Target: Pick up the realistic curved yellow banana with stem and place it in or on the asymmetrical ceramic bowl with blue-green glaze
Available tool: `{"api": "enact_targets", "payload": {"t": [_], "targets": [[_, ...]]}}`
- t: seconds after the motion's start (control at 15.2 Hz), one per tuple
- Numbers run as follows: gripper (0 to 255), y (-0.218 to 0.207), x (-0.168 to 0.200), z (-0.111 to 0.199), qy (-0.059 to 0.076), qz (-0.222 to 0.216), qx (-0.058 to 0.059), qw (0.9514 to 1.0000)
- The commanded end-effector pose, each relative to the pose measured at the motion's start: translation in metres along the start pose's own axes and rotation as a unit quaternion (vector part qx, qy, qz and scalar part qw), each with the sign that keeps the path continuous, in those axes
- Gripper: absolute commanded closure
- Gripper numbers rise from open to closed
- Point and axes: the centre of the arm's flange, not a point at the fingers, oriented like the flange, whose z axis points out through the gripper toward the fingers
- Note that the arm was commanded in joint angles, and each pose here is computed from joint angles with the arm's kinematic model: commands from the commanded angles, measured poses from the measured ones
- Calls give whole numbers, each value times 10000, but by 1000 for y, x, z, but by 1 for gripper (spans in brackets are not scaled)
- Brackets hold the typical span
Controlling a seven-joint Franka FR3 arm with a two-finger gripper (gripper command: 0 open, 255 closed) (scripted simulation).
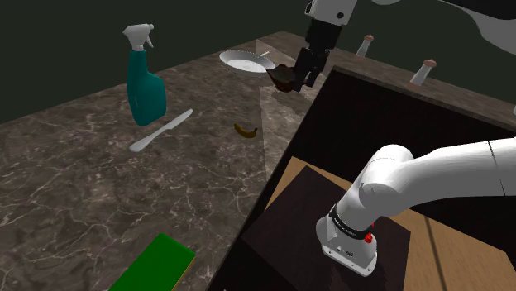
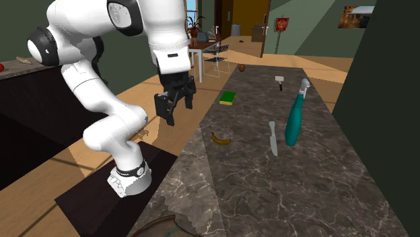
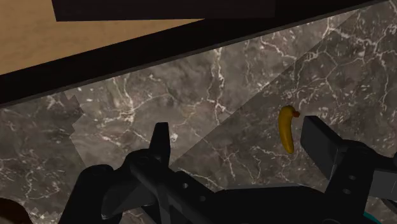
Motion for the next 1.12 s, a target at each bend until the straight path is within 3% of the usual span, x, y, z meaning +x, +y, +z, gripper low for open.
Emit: {"api": "enact_targets", "payload": {"t": [0.0,0.86,1.06], "targets": [[0,0,0,0,0,0,0,10000],[0,-91,44,123,916,-514,178,9943],[0,-92,46,135,922,-518,179,9942]]}}
